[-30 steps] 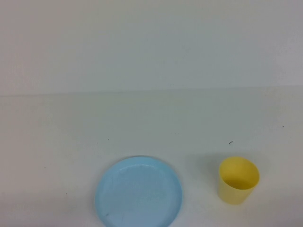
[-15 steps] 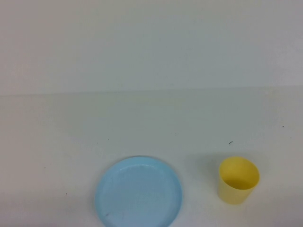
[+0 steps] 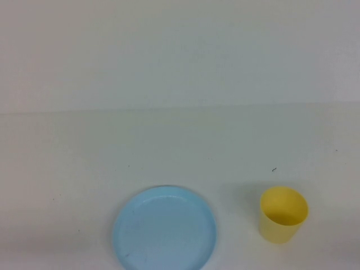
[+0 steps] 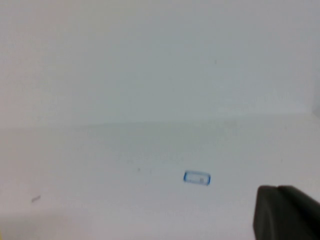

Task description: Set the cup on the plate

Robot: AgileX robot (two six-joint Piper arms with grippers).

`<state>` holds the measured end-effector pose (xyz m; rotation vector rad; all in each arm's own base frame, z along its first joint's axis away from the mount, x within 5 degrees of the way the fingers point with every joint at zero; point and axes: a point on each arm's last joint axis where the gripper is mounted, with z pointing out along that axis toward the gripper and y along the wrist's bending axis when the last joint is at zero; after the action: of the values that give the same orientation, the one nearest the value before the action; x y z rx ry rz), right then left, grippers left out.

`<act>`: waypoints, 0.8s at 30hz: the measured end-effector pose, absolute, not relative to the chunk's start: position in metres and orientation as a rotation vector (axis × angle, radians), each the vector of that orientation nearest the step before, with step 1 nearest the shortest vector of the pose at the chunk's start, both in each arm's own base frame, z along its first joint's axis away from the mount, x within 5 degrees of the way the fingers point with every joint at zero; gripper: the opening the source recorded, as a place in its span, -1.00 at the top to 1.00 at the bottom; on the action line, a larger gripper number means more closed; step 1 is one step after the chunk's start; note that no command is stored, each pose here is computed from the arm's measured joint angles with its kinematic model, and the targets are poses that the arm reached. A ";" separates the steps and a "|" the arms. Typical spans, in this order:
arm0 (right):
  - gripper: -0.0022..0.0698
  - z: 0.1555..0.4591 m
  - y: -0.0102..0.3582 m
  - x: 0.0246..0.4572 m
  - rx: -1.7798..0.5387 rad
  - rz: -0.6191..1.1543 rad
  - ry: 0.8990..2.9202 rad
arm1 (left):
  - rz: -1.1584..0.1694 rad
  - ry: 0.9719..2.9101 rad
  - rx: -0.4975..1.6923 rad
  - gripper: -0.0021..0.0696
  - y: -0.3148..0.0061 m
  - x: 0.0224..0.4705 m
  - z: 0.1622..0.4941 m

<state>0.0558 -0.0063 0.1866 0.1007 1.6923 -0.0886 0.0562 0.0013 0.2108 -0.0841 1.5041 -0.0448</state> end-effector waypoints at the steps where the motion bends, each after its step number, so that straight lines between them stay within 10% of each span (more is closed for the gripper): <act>1: 0.94 0.190 -0.006 0.056 0.100 -0.092 1.658 | -0.052 1.467 -0.106 0.94 0.002 0.056 0.214; 24: 0.94 0.205 -0.005 0.056 0.161 0.021 1.484 | -0.073 1.352 -0.170 0.94 0.006 0.054 0.224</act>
<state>0.0563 -0.0054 0.2049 0.1612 1.4844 0.0210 0.0541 0.0060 0.2241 -0.1702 1.3520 -0.0726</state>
